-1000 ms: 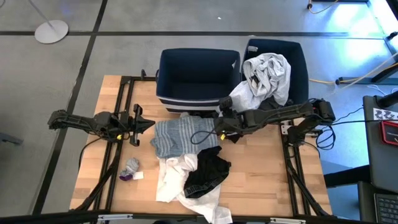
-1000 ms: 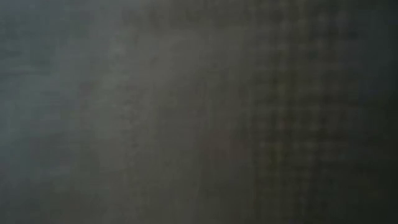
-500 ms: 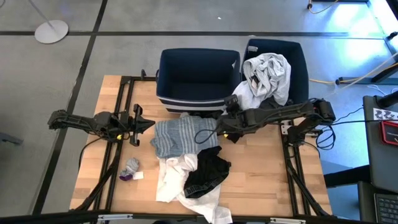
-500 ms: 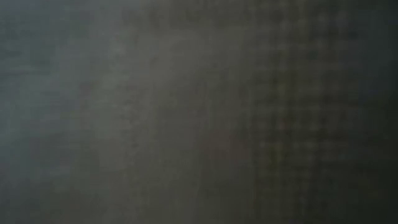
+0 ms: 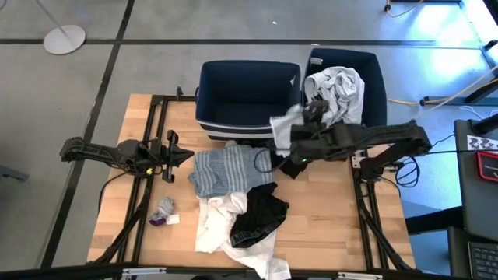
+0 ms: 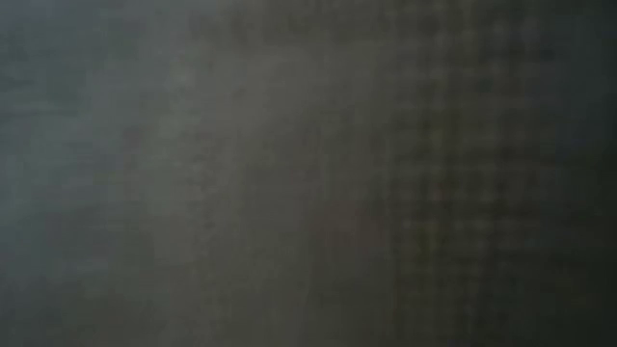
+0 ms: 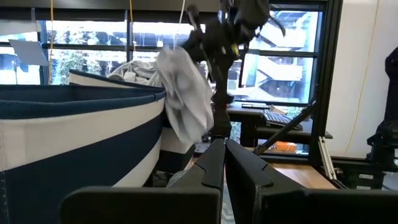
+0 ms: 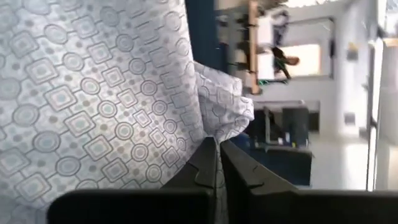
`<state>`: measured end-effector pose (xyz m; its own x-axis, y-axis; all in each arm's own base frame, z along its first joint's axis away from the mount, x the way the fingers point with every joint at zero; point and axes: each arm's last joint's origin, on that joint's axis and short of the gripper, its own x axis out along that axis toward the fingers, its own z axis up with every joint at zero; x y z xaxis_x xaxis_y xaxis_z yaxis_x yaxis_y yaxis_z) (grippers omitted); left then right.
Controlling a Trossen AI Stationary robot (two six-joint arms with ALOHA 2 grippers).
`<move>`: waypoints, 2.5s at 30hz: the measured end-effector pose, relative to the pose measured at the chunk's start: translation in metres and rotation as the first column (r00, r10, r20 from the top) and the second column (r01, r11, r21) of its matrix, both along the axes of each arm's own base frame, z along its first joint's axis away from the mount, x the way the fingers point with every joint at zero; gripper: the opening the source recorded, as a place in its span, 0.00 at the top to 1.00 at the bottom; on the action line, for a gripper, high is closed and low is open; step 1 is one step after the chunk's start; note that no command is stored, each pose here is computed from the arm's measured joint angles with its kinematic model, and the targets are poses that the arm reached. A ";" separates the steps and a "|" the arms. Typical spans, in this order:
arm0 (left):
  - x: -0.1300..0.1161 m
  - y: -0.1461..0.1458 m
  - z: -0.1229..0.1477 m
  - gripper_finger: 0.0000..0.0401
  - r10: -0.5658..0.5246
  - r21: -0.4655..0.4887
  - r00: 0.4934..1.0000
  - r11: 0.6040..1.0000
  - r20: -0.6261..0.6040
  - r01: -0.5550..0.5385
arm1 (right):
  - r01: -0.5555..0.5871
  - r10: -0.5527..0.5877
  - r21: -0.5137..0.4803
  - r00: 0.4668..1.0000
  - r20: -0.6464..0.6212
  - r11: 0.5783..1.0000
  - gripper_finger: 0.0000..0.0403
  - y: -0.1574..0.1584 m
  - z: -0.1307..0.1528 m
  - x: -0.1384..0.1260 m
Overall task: Sort clothes
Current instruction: Put the light gray patterned polo into the right blue laundry organizer
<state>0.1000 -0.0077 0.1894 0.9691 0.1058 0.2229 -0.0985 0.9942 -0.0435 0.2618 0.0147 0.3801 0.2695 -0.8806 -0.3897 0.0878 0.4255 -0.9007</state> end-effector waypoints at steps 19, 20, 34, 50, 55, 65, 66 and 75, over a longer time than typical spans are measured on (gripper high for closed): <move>0.000 0.000 0.000 0.99 -0.001 -0.001 1.000 1.000 0.000 0.001 | 0.544 -0.611 0.278 0.712 0.346 0.791 0.97 -0.105 0.041 -0.082; 0.000 0.000 0.000 0.99 -0.001 -0.001 1.000 1.000 0.000 0.001 | 0.559 -0.626 0.282 0.706 0.331 0.779 0.97 -0.109 0.035 -0.082; 0.000 0.000 0.000 0.99 0.002 0.009 1.000 1.000 -0.001 -0.002 | 0.615 -0.782 0.608 0.623 0.016 0.502 0.97 -0.164 -0.116 -0.087; 0.000 0.000 0.002 0.99 0.006 0.025 1.000 1.000 0.014 -0.007 | 0.627 -0.800 0.636 0.600 -0.026 0.450 0.79 -0.168 -0.157 -0.100; 0.000 0.000 -0.002 0.99 -0.005 -0.017 1.000 1.000 -0.014 0.005 | 0.647 -0.805 0.614 0.592 -0.032 0.452 0.65 -0.168 -0.155 -0.100; 0.000 0.000 0.000 0.99 0.004 0.016 1.000 1.000 -0.004 -0.004 | 0.594 -0.790 0.636 0.612 0.038 0.492 0.63 -0.161 -0.071 -0.097; 0.000 0.000 0.001 0.99 0.005 0.019 1.000 1.000 0.004 -0.005 | 0.571 -0.784 0.642 0.616 0.077 0.512 0.64 -0.158 -0.060 -0.097; 0.000 0.000 0.001 0.99 0.012 0.050 1.000 0.999 0.004 -0.012 | 0.309 -0.664 0.664 0.642 0.382 0.681 0.64 -0.117 0.014 -0.095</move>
<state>0.0998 -0.0077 0.1902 0.9669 0.1062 0.2320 -0.1106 0.9939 0.0058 0.1670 -0.1023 0.3946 0.1747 -0.6581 -0.7324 0.8197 0.5093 -0.2621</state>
